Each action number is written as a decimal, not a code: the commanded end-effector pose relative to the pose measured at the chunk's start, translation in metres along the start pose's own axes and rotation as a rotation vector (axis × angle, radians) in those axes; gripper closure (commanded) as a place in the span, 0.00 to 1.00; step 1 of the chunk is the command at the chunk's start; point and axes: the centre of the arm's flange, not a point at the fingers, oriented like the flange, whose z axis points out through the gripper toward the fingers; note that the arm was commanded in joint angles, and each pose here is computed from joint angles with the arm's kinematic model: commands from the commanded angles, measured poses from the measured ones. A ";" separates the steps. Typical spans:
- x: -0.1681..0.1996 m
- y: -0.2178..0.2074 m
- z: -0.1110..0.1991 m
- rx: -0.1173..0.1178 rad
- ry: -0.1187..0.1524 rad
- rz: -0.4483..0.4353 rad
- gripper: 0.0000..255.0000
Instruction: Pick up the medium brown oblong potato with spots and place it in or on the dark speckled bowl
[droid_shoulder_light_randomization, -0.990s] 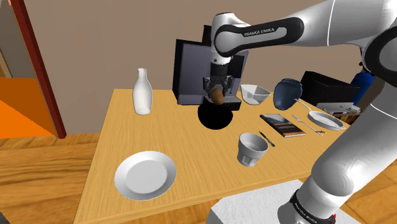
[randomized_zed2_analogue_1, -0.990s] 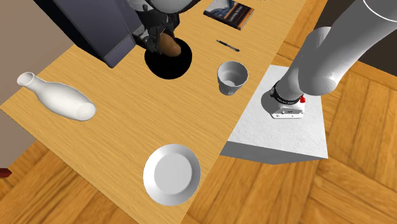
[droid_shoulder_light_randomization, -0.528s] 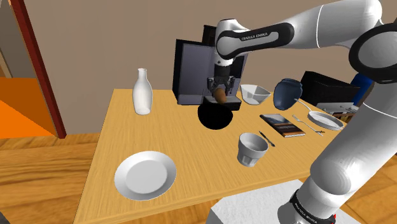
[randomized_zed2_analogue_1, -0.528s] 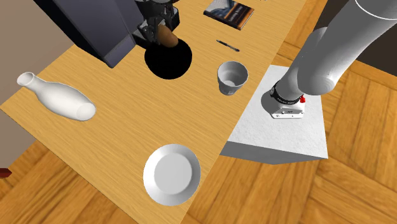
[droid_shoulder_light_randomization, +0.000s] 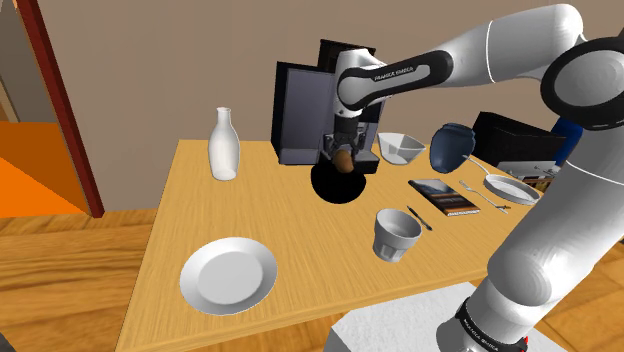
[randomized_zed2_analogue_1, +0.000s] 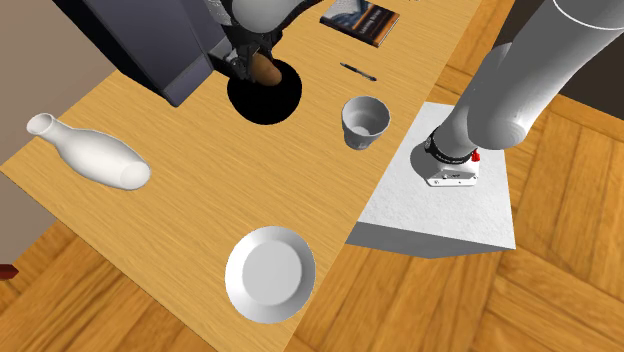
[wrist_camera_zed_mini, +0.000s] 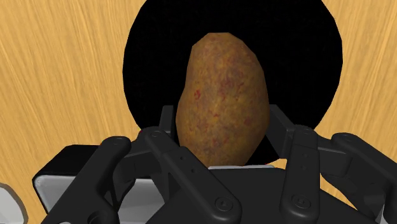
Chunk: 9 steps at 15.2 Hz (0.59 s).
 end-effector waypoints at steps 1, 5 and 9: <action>-0.001 -0.002 0.010 0.000 0.001 0.000 1.00; -0.001 -0.003 0.017 0.000 0.001 0.000 1.00; -0.001 -0.003 0.017 0.000 0.001 0.000 1.00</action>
